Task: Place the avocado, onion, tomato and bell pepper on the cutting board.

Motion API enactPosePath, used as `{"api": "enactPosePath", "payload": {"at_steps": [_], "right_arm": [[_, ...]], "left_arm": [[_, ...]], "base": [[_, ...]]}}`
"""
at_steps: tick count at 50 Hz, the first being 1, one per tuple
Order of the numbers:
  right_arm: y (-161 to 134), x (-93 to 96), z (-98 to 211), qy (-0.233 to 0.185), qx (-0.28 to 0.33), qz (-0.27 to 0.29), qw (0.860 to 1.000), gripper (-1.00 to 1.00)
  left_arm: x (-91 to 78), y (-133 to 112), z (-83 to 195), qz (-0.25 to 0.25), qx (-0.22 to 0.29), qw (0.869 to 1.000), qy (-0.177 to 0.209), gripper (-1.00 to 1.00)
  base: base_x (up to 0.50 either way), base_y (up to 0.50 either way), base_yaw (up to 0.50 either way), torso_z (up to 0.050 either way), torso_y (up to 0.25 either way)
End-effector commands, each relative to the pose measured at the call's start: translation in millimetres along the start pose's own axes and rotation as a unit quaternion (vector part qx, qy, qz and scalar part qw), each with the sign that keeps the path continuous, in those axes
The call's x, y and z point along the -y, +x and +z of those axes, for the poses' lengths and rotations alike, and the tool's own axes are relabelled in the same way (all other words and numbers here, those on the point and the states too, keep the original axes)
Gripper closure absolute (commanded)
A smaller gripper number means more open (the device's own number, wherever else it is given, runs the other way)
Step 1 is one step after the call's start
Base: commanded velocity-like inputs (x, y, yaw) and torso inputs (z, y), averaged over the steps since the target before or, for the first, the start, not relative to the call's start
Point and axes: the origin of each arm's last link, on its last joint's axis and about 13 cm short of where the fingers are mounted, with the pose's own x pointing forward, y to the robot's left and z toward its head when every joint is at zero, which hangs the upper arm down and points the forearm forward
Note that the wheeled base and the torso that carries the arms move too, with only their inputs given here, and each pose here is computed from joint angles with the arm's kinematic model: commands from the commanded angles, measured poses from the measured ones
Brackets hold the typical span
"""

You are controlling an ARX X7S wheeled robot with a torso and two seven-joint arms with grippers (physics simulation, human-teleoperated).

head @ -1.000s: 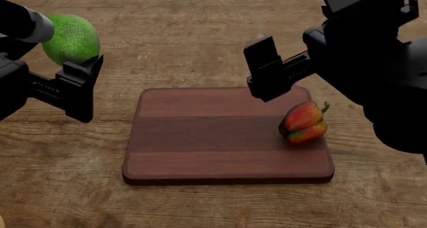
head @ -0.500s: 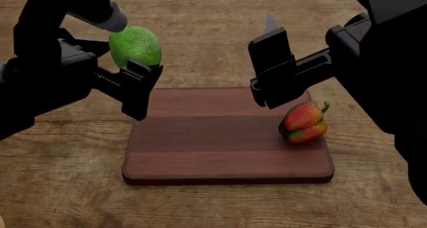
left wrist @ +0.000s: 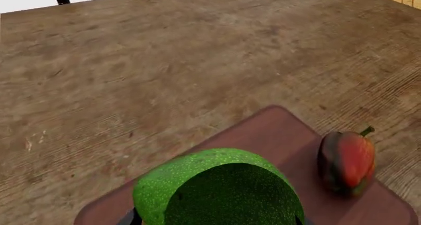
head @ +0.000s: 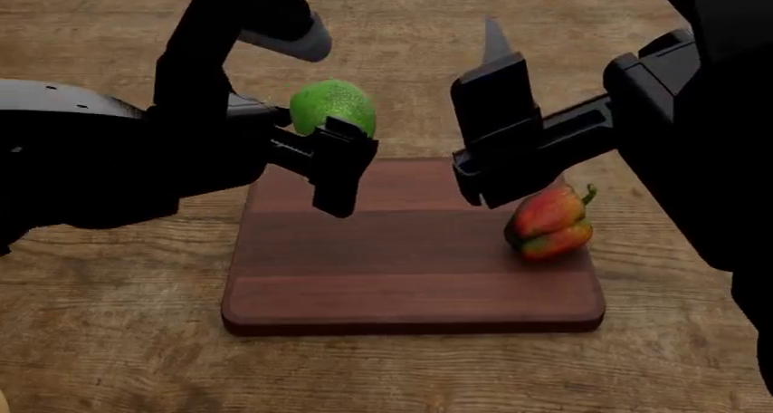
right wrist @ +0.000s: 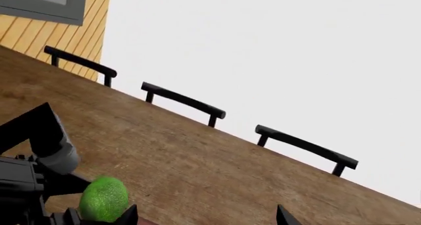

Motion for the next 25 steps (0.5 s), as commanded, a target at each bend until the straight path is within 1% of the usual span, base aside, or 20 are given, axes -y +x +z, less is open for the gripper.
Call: {"api": "enactPosePath", "payload": {"at_steps": [1, 5, 13, 19, 25], "right_arm": [[-5.7, -0.8, -1.0, 0.005, 0.004, -0.006, 1.0, -1.0], [-7.8, -1.0, -2.6, 0.0, 0.001, -0.009, 1.0, -1.0], [-9.7, -1.1, -2.3, 0.005, 0.004, -0.008, 1.0, -1.0], [-13.5, -0.7, 1.4, 0.001, 0.002, -0.012, 1.0, -1.0], [-20.5, -0.5, 3.6, 0.0, 0.002, -0.016, 1.0, -1.0]], "left_arm": [[14.6, 23.4, 2.6, -0.027, -0.015, 0.999, -0.015, 1.0], [20.8, 25.6, 3.3, -0.04, -0.017, 0.999, -0.012, 1.0], [32.3, 32.6, 5.0, -0.051, -0.018, 0.998, -0.012, 1.0], [45.2, 40.4, 3.9, -0.071, -0.022, 0.997, -0.012, 1.0], [46.4, 48.3, -0.4, -0.074, -0.027, 0.997, -0.012, 1.0]], "base": [[0.0, 0.0, 0.0, 0.0, 0.0], [0.0, 0.0, 0.0, 0.0, 0.003], [0.0, 0.0, 0.0, 0.0, 0.0], [0.0, 0.0, 0.0, 0.0, 0.0], [0.0, 0.0, 0.0, 0.0, 0.0]]}}
